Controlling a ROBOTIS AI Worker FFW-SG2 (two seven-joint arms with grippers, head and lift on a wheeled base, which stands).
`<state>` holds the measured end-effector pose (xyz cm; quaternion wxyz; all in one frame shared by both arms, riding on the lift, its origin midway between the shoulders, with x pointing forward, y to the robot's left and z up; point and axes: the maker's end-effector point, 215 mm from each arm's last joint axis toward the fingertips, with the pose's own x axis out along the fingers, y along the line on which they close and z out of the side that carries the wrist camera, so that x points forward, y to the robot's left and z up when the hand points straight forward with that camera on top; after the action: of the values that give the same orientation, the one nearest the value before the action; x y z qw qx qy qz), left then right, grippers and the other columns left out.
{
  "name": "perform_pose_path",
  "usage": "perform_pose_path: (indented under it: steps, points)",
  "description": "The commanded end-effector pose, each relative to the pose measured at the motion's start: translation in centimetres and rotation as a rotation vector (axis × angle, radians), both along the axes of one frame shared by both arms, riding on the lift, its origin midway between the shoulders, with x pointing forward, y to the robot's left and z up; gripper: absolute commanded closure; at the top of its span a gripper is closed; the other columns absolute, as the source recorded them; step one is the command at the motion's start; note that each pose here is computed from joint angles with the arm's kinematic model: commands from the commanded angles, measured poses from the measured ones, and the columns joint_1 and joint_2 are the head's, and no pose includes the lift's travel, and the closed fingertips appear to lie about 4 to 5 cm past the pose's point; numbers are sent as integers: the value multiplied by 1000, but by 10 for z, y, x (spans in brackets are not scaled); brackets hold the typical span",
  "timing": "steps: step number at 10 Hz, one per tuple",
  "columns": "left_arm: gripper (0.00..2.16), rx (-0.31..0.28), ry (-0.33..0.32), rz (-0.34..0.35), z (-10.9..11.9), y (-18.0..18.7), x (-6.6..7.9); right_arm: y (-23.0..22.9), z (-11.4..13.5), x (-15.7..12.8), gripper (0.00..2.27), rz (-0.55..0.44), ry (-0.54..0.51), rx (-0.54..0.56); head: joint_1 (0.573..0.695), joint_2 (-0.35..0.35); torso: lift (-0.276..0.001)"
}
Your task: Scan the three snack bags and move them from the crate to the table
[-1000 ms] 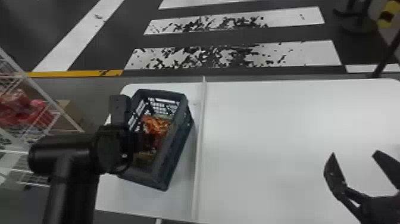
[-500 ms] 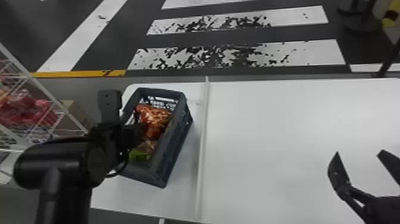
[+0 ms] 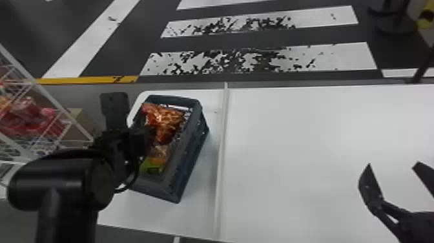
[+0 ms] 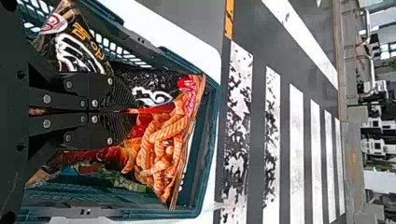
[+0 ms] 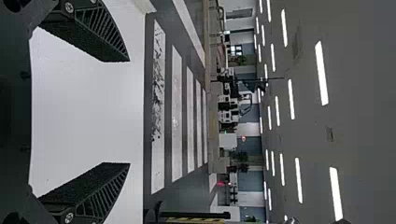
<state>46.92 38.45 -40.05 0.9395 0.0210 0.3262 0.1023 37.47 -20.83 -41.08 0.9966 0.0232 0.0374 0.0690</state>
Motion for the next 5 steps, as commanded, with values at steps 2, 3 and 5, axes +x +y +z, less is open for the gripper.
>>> perform_pose_path:
  steps: [2,3,5]
  points:
    - [1727,16,-44,1,20,-3,-2,-1,0,2,90,-2,-3,2,695,230,-62]
    - [1727,30,-65,3,31,-4,-3,-2,0,2,90,-4,-2,1,695,229,-62]
    - [1727,66,-122,20,58,-4,-8,-5,0,3,90,-8,-4,2,695,228,-62]
